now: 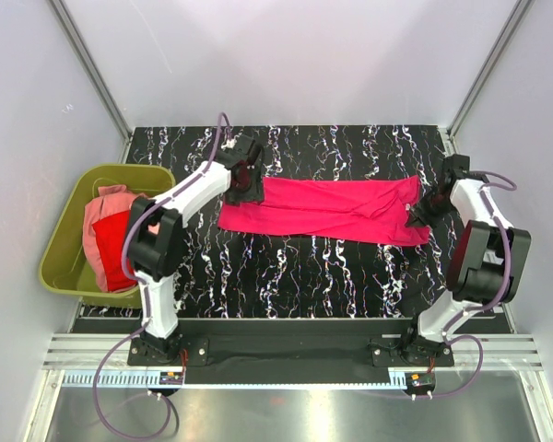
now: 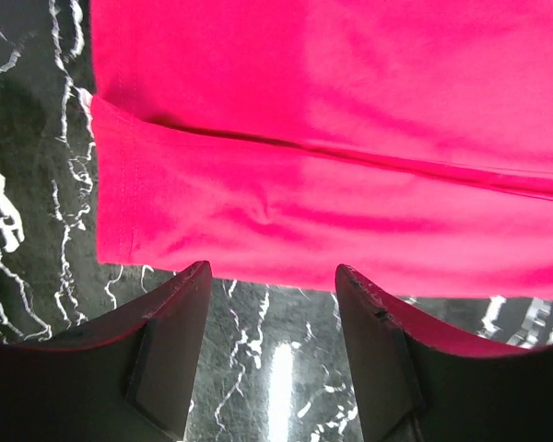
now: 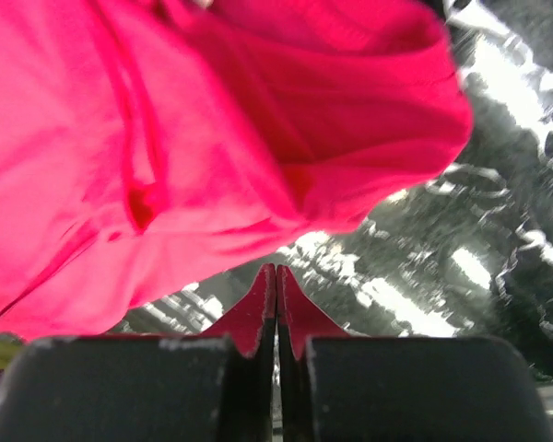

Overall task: Fold and stack the t-shirts
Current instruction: Fold the tshirt

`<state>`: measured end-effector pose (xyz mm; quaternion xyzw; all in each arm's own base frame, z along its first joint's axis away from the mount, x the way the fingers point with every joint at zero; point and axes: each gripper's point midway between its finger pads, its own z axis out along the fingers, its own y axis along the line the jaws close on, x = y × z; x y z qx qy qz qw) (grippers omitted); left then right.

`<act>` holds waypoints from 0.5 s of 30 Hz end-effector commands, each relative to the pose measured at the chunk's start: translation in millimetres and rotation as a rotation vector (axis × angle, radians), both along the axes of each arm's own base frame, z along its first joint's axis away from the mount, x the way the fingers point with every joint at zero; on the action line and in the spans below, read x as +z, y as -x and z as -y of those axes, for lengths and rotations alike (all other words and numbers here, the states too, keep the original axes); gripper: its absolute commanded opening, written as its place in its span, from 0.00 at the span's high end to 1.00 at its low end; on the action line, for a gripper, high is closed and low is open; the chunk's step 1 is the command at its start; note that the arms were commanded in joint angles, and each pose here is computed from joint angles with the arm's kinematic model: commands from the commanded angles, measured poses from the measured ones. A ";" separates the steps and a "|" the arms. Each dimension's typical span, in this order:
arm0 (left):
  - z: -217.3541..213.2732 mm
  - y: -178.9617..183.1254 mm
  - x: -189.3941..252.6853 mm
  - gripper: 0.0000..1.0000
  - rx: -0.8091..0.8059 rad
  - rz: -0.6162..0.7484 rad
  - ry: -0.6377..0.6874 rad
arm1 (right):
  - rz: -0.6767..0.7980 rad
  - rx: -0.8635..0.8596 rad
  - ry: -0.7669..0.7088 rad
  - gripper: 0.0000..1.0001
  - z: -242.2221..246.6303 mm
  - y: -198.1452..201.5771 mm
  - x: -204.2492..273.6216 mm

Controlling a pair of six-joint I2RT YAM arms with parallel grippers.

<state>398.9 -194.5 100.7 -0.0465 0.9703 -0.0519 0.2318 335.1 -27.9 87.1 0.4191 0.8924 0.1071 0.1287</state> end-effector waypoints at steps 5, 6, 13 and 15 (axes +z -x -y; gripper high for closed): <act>-20.1 2.0 -73.3 0.38 0.019 -0.146 -0.123 | -0.045 0.033 0.114 1.00 26.6 -13.1 -42.9; -21.0 1.4 -76.8 0.38 0.027 -0.154 -0.125 | -0.052 0.026 0.146 1.00 33.1 -14.6 -46.4; -34.7 3.6 -87.0 0.37 0.057 -0.164 -0.184 | -0.113 0.030 0.271 1.00 59.4 -16.6 -66.1; -34.5 3.6 -84.4 0.37 0.061 -0.164 -0.182 | -0.096 0.027 0.274 0.99 59.6 -18.8 -59.7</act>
